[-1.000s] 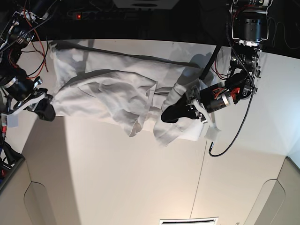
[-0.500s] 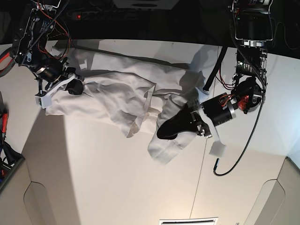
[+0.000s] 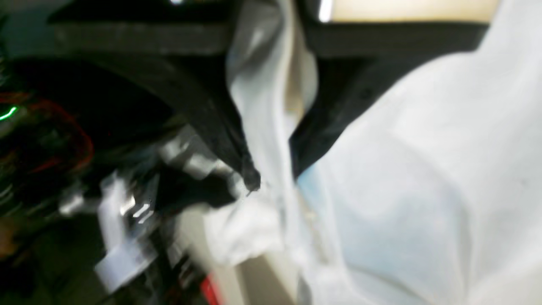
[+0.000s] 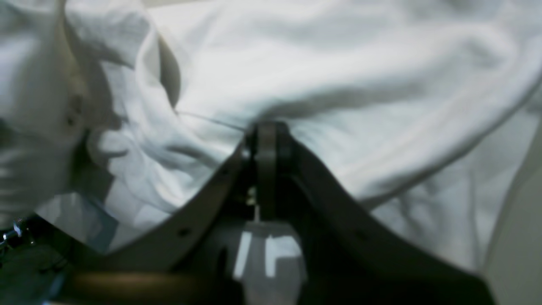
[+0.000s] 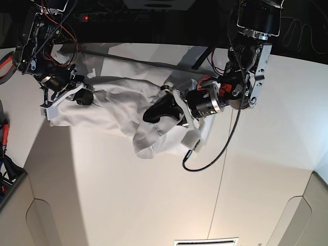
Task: Layout the t-shirt on the table in an organized manner, then fold the t-shirt properly
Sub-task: 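Lift the strip end with the left gripper and fold it toward the right gripper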
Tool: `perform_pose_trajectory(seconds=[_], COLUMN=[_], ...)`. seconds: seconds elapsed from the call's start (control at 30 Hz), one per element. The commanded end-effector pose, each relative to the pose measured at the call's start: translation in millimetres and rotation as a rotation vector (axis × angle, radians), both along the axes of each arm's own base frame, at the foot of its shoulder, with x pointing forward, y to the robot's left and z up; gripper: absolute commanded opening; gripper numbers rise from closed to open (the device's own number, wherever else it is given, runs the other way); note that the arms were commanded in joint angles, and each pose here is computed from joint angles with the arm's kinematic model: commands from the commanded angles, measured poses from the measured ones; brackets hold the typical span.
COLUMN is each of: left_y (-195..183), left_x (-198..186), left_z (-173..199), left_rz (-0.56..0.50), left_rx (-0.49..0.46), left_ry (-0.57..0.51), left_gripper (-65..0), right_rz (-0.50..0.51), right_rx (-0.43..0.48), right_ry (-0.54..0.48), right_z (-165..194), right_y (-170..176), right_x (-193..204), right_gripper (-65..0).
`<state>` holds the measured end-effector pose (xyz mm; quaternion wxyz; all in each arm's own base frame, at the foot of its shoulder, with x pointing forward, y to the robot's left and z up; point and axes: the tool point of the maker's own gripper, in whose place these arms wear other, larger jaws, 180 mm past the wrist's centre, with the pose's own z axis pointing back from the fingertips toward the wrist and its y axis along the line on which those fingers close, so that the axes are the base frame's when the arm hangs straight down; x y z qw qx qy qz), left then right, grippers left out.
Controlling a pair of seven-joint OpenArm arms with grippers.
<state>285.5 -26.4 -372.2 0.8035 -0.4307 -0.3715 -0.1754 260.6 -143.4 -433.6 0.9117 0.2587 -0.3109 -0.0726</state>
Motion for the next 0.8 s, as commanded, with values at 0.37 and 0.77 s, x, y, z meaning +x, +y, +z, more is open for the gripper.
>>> perform_pose_trajectory(seconds=[0.37, 0.77], left_y=[-7.4, -6.8], left_x=[2.0, -4.8], left_z=[3.7, 50.0], left_rz=[-0.047, -0.150], left_rx=[0.061, 0.132], left_ry=[-0.065, -0.177], left_gripper=[-40.0, -27.9], right_rz=[-0.008, -0.007], right_rx=[0.002, -0.001], right_ry=[-0.050, -0.050], right_z=[11.3, 11.5], right_y=[-3.2, -4.2], right_x=[10.5, 10.7], right_gripper=[-65.0, -65.0])
